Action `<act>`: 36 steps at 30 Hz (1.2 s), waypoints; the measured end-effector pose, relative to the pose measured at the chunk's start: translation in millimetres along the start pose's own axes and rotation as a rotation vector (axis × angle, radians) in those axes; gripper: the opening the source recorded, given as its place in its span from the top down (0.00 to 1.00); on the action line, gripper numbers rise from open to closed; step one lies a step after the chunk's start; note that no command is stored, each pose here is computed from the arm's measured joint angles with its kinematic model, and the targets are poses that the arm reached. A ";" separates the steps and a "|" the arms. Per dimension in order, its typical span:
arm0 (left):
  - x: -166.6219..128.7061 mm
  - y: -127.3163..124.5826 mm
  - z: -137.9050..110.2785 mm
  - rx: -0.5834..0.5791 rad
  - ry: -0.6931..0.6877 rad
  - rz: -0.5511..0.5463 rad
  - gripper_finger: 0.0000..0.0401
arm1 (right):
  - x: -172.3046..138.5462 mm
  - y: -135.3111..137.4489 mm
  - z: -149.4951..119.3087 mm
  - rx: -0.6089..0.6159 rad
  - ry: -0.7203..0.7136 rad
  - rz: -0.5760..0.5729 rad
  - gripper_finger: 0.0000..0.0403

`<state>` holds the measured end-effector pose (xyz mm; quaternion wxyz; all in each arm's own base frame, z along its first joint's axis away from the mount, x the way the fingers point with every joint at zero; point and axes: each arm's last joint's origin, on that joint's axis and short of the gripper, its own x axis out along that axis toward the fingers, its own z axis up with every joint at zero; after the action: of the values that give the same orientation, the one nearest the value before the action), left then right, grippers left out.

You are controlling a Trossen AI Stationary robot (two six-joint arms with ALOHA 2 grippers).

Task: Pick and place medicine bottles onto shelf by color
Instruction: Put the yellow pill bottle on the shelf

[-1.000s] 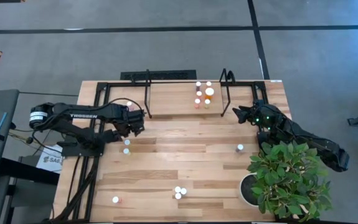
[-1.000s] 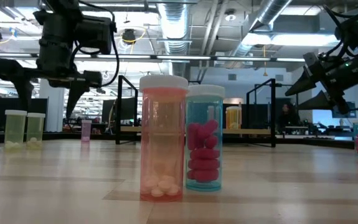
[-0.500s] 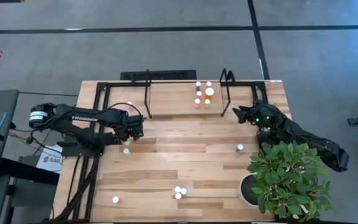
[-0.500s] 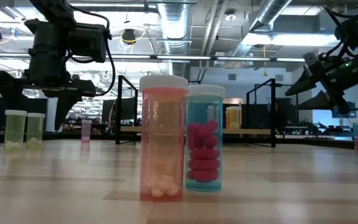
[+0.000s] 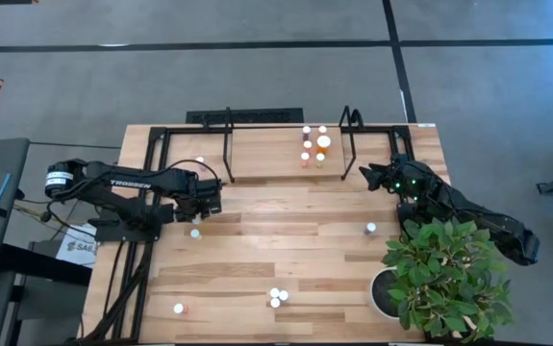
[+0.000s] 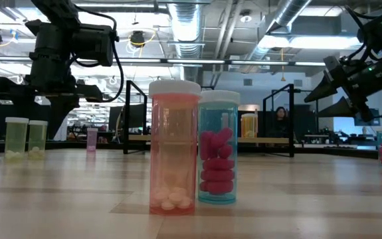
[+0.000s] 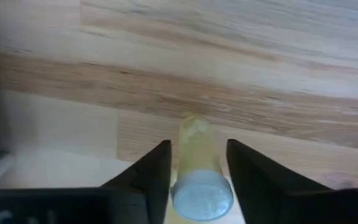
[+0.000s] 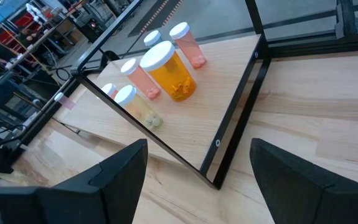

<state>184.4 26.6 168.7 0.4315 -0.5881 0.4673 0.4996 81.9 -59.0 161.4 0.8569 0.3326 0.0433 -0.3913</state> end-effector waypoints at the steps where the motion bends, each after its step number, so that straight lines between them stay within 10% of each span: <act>1: 0.0 -0.1 -0.1 0.000 0.003 -0.001 0.68 | 0.0 0.0 0.0 0.000 0.000 0.000 0.24; 25: -14.9 -16.9 -1.5 0.018 -0.029 -0.054 0.75 | 0.0 0.0 0.0 0.000 0.000 0.000 0.24; 36: -24.0 -84.9 -2.2 0.299 -0.038 0.080 0.75 | 0.0 0.0 0.0 0.000 0.000 0.001 0.24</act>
<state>266.5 43.5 196.2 0.5026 -0.4885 0.5515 0.4523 81.9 -58.9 161.4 0.8571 0.3326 0.0430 -0.3911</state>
